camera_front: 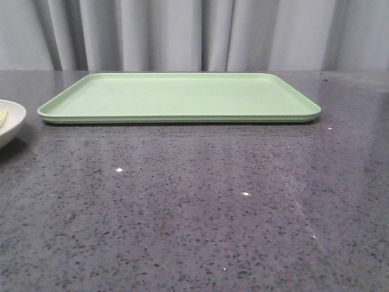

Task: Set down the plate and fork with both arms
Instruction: 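Move the left gripper to the cream plate's rim and grip it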

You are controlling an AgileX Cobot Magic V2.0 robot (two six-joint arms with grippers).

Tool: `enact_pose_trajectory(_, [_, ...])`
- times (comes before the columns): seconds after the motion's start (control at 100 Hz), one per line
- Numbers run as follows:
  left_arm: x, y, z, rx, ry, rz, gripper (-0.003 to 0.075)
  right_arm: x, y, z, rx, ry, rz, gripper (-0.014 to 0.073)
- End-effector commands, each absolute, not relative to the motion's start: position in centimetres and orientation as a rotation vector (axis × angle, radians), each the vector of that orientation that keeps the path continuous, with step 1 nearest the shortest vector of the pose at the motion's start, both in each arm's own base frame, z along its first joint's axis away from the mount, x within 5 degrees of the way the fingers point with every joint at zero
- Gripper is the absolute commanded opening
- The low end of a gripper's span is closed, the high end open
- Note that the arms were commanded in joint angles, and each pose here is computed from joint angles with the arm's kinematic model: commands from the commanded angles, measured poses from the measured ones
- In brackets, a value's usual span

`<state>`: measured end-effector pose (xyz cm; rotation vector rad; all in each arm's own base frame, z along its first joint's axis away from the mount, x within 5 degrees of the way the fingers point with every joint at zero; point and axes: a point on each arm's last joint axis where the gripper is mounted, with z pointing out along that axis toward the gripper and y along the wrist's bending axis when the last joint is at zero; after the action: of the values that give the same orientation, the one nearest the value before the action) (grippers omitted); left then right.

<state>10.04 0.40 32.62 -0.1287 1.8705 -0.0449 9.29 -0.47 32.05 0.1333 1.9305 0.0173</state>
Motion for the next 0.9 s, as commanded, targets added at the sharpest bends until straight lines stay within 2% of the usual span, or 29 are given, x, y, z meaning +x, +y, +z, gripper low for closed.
enact_pose_trajectory(0.0, [10.61,0.45,34.54,-0.133,1.767,-0.054,0.0001,10.02,-0.47,33.63,0.118,1.876,0.010,0.0023])
enact_pose_trajectory(0.13, [10.71,0.49,34.78,-0.129,1.740,-0.047,0.0116,10.33,-0.49,33.55,0.121,1.906,0.007,0.0181])
enact_pose_trajectory(0.26, [10.74,0.49,34.91,-0.130,1.725,-0.047,0.0307,10.31,-0.49,33.61,0.121,1.905,0.007,0.0341])
enact_pose_trajectory(0.31, [10.74,0.49,34.91,-0.130,1.725,-0.047,0.0377,10.32,-0.49,33.63,0.121,1.903,0.007,0.0386])
enact_pose_trajectory(0.38, [10.74,0.49,34.91,-0.130,1.725,-0.047,0.0424,10.34,-0.48,33.71,0.120,1.894,0.009,0.0422])
enact_pose_trajectory(0.64, [10.82,0.48,35.28,-0.138,1.683,-0.062,0.0417,10.44,-0.38,34.01,0.122,1.859,0.028,0.0424])
enact_pose_trajectory(0.75, [10.87,0.66,35.28,-0.105,1.684,-0.003,0.0417,10.60,-0.37,33.92,0.124,1.868,0.031,0.0424])
enact_pose_trajectory(0.89, [10.99,0.74,35.21,-0.104,1.737,0.011,0.0417,10.62,-0.37,33.90,0.124,1.869,0.031,0.0424])
